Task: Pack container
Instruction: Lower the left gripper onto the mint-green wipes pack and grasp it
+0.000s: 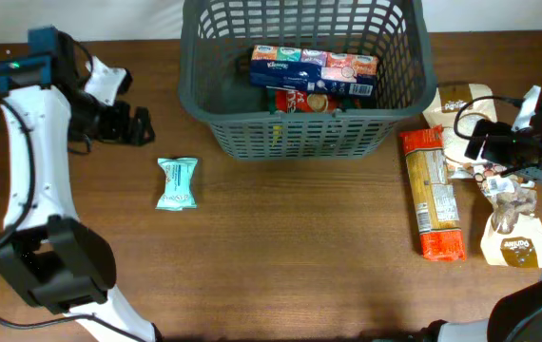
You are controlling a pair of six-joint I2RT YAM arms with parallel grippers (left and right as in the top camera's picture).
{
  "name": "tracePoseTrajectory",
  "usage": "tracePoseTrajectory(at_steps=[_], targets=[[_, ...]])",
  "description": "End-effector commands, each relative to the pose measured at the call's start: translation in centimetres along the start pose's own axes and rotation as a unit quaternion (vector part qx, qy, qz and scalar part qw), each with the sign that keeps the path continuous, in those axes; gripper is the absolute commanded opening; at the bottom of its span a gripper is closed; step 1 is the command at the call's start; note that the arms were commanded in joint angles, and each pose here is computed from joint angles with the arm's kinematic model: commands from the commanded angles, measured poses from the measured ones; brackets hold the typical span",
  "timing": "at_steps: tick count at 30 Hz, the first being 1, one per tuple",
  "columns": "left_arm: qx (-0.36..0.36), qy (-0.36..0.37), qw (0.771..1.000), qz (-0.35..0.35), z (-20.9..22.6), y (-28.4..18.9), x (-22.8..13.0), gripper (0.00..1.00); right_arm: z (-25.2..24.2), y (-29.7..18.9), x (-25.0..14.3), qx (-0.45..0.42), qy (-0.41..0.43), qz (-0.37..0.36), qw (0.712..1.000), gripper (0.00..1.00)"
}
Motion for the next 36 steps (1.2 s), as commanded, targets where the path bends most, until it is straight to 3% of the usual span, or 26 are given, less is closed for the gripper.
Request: tracePoseTrajectory(at_steps=[1,11,15,18,24,36], targets=[[-0.023,-0.035,0.999,0.008,-0.2,2.6,-0.9,0.99,0.1,-0.1,0.4,0.005,-0.002,-0.003,1.0,0.99],[-0.1,-0.047,0.994,-0.004,-1.7,6.8,-2.0,0.97,0.1,-0.1,0.4,0.005,-0.002,-0.003,1.0,0.99],[-0.053,-0.067,0.995,0.052,-1.3,8.1,-2.9,0.82,0.1,-0.1,0.4,0.005,-0.002,-0.003,1.0,0.99],[-0.008,-0.075,0.993,0.085,-1.5,8.7,-2.9,0.81,0.1,-0.1,0.4,0.005,-0.002,-0.003,1.0,0.99],[0.029,-0.06,0.994,0.083,-3.1,9.7,-1.0,0.8,0.1,-0.1,0.4,0.005,-0.002,-0.003,1.0,0.99],[0.009,-0.079,0.991,0.109,-3.9,13.3,-1.2,0.79,0.1,-0.1,0.4,0.005,-0.002,-0.003,1.0,0.99]])
Point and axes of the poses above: each gripper's point midway between its finger pads, its own y axis out along the fingers, its own z axis along the line the jaws close on, x = y × z, the point moved 6 cm from there along -y, back along the fingers, and after that the axes turned 15 degrees about y, right-handed, at the moved point
